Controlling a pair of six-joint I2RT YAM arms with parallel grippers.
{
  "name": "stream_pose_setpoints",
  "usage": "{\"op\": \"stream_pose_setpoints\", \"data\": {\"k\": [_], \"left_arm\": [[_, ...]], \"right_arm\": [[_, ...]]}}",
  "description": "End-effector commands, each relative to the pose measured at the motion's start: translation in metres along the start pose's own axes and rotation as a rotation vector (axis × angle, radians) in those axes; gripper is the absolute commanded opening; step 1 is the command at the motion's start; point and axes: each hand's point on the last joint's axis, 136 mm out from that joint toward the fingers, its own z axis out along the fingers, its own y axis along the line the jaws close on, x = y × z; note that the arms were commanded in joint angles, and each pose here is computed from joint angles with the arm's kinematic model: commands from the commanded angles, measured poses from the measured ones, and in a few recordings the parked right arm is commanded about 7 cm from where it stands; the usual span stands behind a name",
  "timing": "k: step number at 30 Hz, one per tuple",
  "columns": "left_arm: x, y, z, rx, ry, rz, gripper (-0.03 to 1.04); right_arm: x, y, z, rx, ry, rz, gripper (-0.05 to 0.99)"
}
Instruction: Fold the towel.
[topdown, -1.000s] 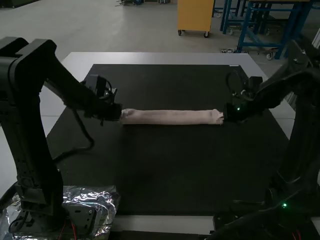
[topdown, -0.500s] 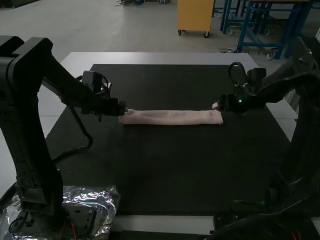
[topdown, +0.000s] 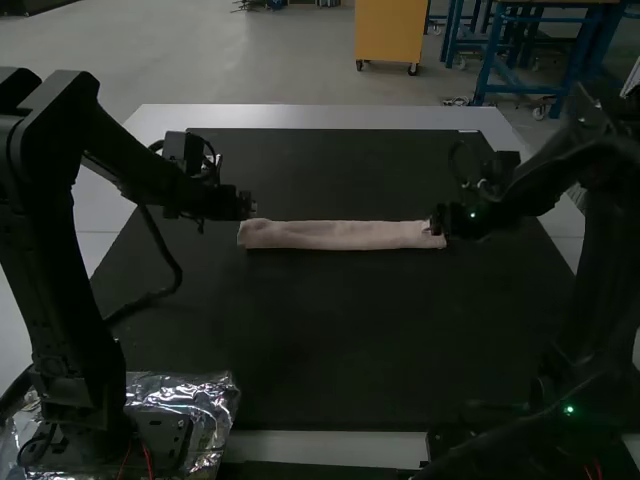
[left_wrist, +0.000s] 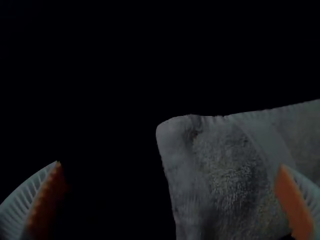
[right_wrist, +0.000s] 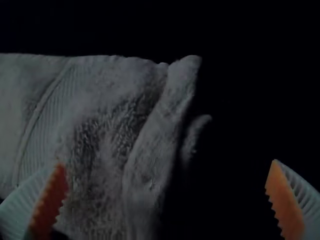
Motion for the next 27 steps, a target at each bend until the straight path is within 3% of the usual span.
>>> {"op": "stream_pose_setpoints", "data": {"k": [1,5,8,10,11,12,13,18,24,27], "left_arm": [[-0.03,-0.003,-0.012,0.005,-0.075,0.001,0.97],[-0.031,-0.003,-0.014,0.004,-0.077,0.002,0.97],[-0.031,-0.003,-0.016,0.004,-0.078,0.003,0.97],[-0.031,-0.003,-0.018,0.003,-0.075,0.002,0.97],[-0.031,-0.003,-0.019,0.002,-0.076,0.002,0.97],[-0.031,-0.004,-0.019,0.003,-0.074,0.005,0.97],[-0.031,-0.004,-0.02,0.003,-0.074,0.003,0.97],[-0.032,-0.004,-0.02,0.002,-0.082,0.008,0.97],[-0.045,-0.006,-0.021,0.003,-0.137,0.03,0.97],[-0.051,-0.004,-0.022,-0.015,-0.161,0.039,0.97]], "right_arm": [[-0.008,0.007,0.006,-0.001,-0.016,-0.029,0.91],[-0.003,0.009,0.014,-0.003,-0.004,-0.03,0.9],[0.004,0.009,0.02,-0.008,0.011,-0.026,0.76],[0.009,0.011,0.023,-0.024,0.019,-0.027,0.51],[0.01,0.013,0.023,-0.04,0.018,-0.024,0.34],[0.011,0.015,0.024,-0.053,0.02,-0.028,0.1],[0.011,0.016,0.023,-0.058,0.02,-0.031,-0.03],[-0.006,0.014,0.004,-0.065,-0.023,-0.018,-0.02],[-0.039,-0.02,-0.053,0.009,-0.119,0.022,-0.03],[-0.043,-0.015,-0.061,-0.003,-0.136,0.014,-0.03]]}}
